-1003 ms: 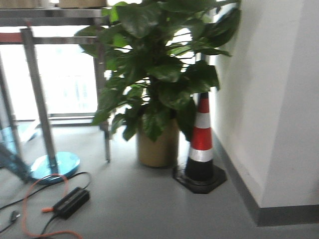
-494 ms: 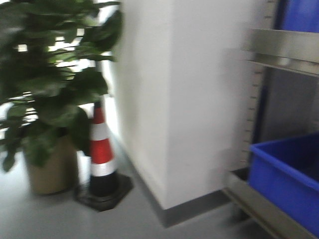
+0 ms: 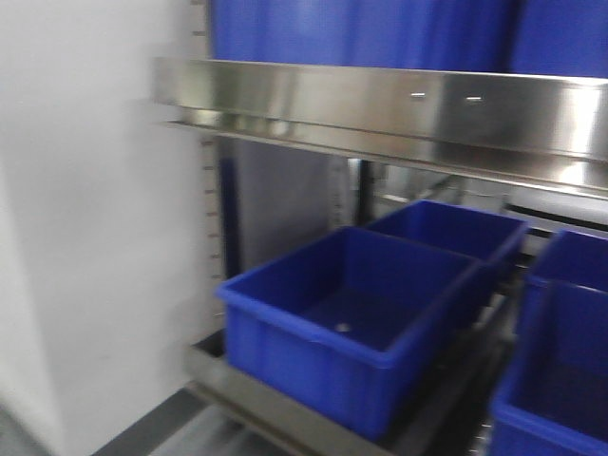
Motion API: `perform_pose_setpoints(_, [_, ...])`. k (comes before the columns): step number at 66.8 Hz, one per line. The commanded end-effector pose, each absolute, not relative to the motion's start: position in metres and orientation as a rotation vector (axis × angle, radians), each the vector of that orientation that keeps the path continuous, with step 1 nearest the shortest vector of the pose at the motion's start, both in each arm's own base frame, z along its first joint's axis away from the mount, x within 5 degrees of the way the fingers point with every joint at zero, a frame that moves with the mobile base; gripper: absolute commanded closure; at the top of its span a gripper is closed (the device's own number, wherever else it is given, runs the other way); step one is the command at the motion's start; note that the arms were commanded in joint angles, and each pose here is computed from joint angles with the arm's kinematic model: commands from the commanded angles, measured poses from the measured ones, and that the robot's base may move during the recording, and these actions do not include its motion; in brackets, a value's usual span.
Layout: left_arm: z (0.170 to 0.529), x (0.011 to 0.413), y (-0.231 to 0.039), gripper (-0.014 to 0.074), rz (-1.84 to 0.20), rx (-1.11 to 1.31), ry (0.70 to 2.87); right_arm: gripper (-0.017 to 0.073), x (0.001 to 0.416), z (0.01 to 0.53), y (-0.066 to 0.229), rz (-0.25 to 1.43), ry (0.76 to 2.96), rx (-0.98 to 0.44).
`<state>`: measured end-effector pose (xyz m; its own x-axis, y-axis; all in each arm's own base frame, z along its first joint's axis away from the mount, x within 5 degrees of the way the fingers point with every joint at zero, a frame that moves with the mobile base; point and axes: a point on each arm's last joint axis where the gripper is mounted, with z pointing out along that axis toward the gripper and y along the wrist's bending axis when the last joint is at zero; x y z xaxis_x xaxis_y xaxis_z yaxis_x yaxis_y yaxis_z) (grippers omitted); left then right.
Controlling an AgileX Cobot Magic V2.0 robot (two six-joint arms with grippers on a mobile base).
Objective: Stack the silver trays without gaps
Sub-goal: 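Raise the held tray with both grippers above the stacked silver trays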
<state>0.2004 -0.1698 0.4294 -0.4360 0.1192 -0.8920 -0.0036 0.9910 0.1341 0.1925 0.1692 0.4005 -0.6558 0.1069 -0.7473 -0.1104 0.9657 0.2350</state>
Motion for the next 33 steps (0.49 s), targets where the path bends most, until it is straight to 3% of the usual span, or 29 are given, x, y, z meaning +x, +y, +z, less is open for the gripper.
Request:
perform_pose_setpoints(1, [0.431,0.199,-0.187,0.061,0.008,0.162,1.987,0.0577,0.191,0.428,0.196,0.686,1.997,-0.136])
perform_pose_setpoints(33, [0.431,0.199,-0.187,0.061,0.008,0.162,1.987,0.0577,0.19,0.44,0.204,0.817,1.865,-0.186])
